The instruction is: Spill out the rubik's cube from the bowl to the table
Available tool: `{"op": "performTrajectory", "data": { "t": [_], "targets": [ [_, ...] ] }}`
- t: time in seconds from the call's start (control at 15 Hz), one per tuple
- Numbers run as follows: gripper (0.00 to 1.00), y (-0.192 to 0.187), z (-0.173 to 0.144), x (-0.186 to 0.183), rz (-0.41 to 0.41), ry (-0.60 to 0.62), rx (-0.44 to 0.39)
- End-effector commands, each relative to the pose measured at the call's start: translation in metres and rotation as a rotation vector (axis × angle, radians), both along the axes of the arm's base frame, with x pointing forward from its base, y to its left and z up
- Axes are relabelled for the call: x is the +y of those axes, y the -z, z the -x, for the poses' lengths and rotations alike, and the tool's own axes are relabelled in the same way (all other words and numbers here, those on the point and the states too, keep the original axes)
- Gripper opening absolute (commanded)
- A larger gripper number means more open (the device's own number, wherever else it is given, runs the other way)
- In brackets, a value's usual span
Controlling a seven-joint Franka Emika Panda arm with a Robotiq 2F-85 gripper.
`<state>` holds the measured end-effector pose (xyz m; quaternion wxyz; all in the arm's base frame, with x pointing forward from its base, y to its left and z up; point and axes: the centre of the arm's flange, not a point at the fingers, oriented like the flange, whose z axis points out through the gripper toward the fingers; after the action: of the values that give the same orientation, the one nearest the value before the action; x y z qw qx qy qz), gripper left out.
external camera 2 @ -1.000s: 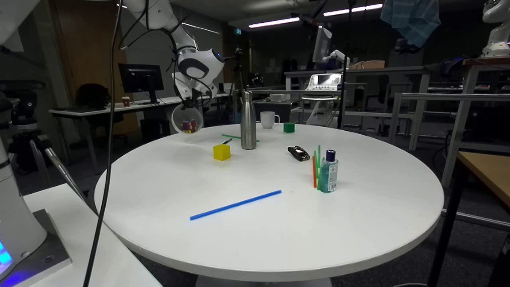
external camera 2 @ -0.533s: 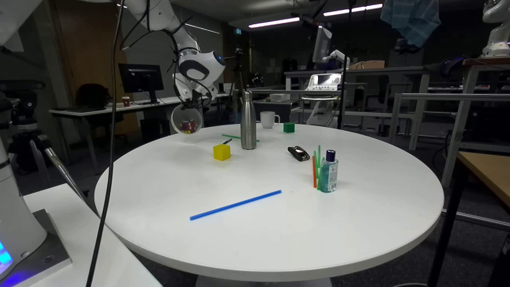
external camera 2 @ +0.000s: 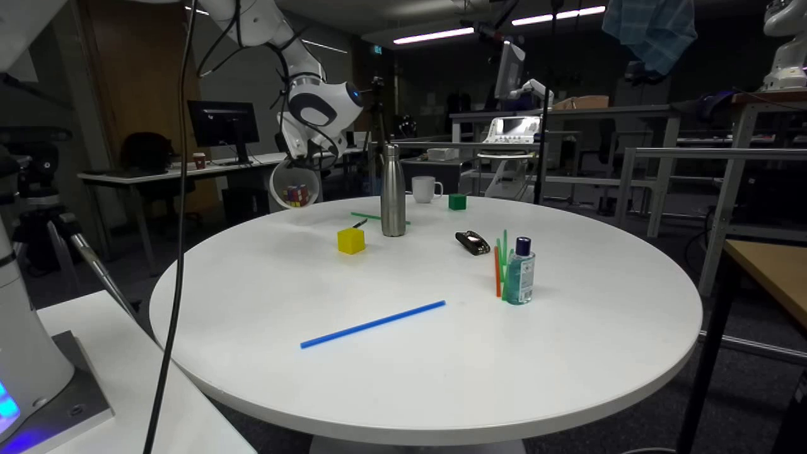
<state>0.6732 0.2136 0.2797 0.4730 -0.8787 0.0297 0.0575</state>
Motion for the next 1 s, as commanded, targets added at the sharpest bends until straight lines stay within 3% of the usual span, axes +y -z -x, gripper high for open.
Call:
{"op": "performTrajectory", "data": {
  "t": [0.0,0.4,0.93],
  "targets": [
    [0.03,-0.013,-0.014,-0.014,-0.095,-0.021,-0.004],
    [0.03,-0.01,-0.015,-0.03,-0.156,-0.032,0.009],
    [0.03,0.012,-0.018,-0.032,-0.175,-0.045,0.054]
  ]
}}
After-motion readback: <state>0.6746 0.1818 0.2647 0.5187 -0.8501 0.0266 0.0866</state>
